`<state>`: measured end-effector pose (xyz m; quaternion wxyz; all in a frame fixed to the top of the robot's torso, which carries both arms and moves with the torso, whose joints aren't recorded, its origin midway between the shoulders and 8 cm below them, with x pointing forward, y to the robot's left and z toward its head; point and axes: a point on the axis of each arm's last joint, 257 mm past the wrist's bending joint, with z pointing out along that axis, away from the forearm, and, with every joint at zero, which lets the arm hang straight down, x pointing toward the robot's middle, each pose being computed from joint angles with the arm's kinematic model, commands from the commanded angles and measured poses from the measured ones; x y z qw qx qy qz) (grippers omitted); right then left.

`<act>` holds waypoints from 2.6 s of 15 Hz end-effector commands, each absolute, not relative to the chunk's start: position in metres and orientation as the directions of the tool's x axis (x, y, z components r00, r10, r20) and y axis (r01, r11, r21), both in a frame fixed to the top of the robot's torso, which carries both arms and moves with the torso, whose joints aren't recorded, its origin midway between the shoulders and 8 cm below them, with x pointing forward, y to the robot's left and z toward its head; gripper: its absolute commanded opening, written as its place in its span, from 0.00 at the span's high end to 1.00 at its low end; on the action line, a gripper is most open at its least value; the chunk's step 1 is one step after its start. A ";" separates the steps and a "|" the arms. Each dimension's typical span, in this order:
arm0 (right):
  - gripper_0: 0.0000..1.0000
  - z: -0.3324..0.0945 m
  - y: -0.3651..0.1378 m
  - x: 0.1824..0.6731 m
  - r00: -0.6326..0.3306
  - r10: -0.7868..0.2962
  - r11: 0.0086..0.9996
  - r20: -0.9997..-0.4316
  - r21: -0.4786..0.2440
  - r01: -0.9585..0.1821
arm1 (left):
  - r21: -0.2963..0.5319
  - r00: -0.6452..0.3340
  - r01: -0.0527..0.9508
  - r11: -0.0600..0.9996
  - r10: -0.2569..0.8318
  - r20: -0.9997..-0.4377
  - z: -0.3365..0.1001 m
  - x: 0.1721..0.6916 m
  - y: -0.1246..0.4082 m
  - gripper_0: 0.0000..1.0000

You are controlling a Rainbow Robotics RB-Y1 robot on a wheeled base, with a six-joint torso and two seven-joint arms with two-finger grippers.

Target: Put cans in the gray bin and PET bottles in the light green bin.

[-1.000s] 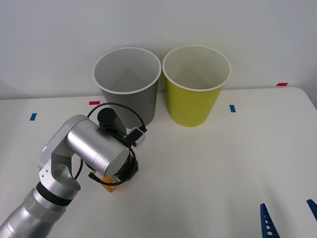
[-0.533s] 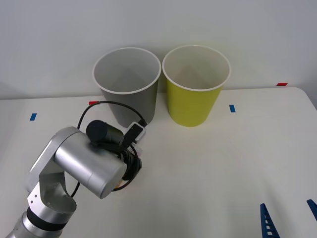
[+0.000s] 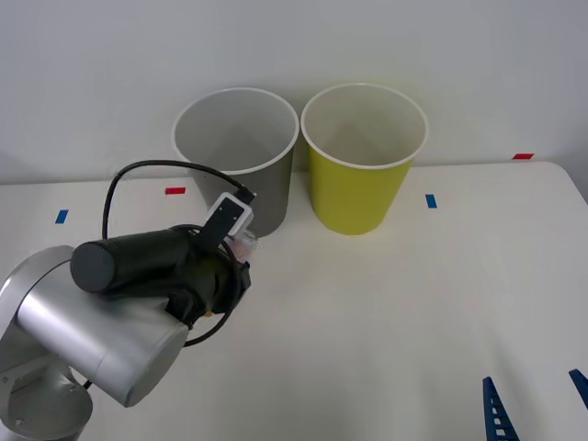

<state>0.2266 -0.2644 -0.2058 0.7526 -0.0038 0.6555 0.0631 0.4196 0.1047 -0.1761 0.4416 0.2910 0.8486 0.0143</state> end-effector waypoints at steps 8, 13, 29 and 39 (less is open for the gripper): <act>0.00 -0.206 -0.264 0.227 0.133 0.090 0.992 -0.987 0.077 -0.100 | 0.230 -0.241 0.403 0.886 0.345 -0.907 -0.062 0.419 0.144 1.00; 0.00 -0.206 -0.264 0.227 0.133 0.090 0.992 -0.987 0.077 -0.100 | 0.172 -0.123 0.347 0.922 0.227 -0.966 -0.007 0.431 0.176 1.00; 0.00 -0.206 -0.264 0.227 0.133 0.090 0.992 -0.987 0.077 -0.100 | 0.162 0.085 0.381 0.910 0.140 -0.987 0.115 0.482 0.169 1.00; 0.00 -0.206 -0.264 0.227 0.133 0.090 0.992 -0.987 0.077 -0.100 | 0.086 0.100 0.464 0.881 0.044 -0.994 0.099 0.537 0.108 1.00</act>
